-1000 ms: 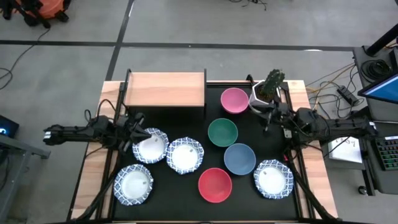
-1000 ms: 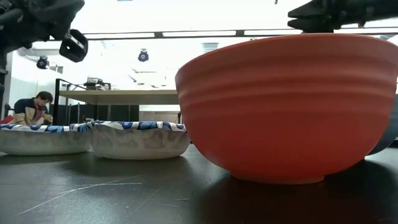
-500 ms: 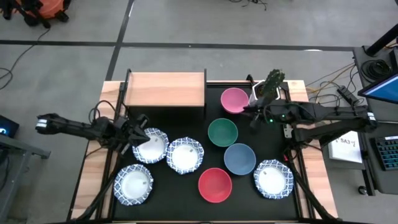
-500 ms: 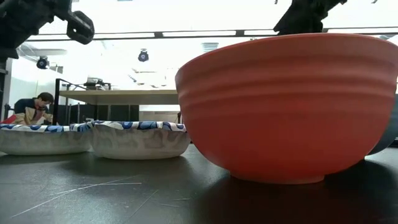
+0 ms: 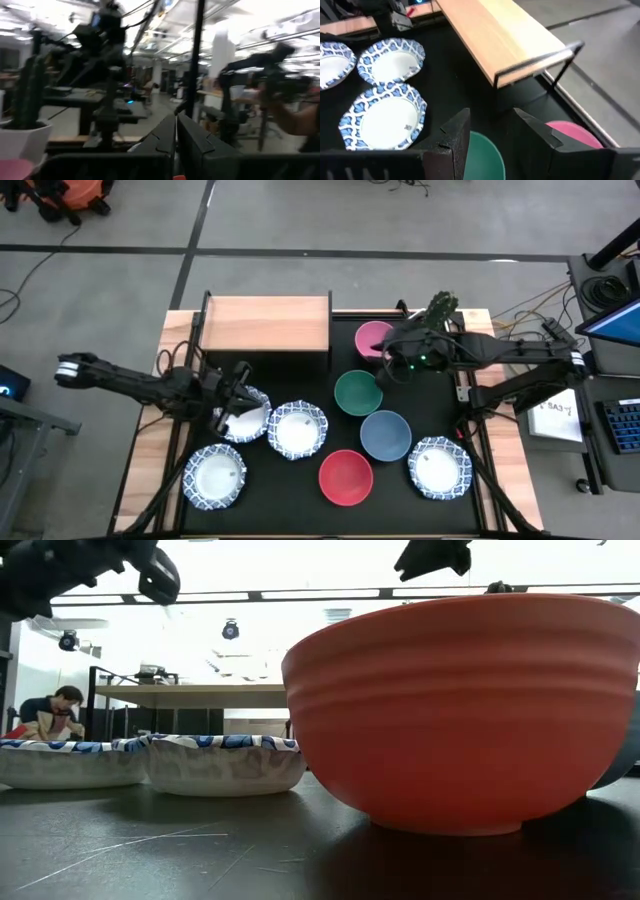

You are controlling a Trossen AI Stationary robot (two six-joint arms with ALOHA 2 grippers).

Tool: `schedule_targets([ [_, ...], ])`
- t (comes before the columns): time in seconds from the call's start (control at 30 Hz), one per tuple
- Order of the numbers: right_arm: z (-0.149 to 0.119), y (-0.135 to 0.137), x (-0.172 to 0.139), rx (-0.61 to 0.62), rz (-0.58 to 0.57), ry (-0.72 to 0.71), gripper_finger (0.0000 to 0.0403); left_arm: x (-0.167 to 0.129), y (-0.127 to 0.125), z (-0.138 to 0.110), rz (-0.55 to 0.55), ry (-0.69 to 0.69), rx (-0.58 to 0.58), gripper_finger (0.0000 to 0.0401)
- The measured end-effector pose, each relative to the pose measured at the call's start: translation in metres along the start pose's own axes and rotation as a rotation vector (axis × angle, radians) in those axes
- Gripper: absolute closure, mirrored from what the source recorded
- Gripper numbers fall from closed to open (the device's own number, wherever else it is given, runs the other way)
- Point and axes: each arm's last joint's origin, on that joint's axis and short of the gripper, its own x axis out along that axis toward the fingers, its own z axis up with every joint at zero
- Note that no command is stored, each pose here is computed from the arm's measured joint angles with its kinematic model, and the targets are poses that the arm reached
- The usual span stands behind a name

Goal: Place and stack bowls onto a shelf
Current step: Put the green bowl on the shelf

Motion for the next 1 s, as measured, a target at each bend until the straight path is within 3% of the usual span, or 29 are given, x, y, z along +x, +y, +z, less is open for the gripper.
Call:
schedule_targets([
  [0.13, 0.005, 0.006, 0.013, -0.056, -0.009, 0.045, 0.0268, 0.010, 0.003, -0.006, 0.051, 0.046, 0.015, 0.0401],
  [0.33, -0.003, 0.009, 0.027, -0.116, -0.049, 0.224, 0.0268, 0.024, 0.009, -0.017, 0.132, 0.110, -0.023, 0.0401],
  [0.43, -0.008, 0.004, 0.035, -0.041, -0.103, 0.333, 0.0268, 0.028, 0.011, -0.024, 0.159, 0.151, -0.004, 0.0401],
  [0.6, -0.009, -0.015, 0.048, 0.146, -0.245, 0.480, 0.0268, 0.040, 0.019, -0.023, 0.370, 0.140, 0.031, 0.0401],
  [0.7, -0.010, -0.029, 0.060, 0.204, -0.308, 0.559, 0.0268, 0.048, 0.020, -0.019, 0.413, 0.130, 0.062, 0.0401],
  [0.87, -0.013, -0.051, 0.083, 0.293, -0.269, 0.662, 0.0268, 0.059, 0.021, -0.015, 0.424, 0.230, 0.088, 0.0401],
  [1.0, -0.018, -0.067, 0.102, 0.311, -0.242, 0.725, 0.0268, 0.068, 0.021, 0.002, 0.463, 0.326, 0.136, 0.0401],
])
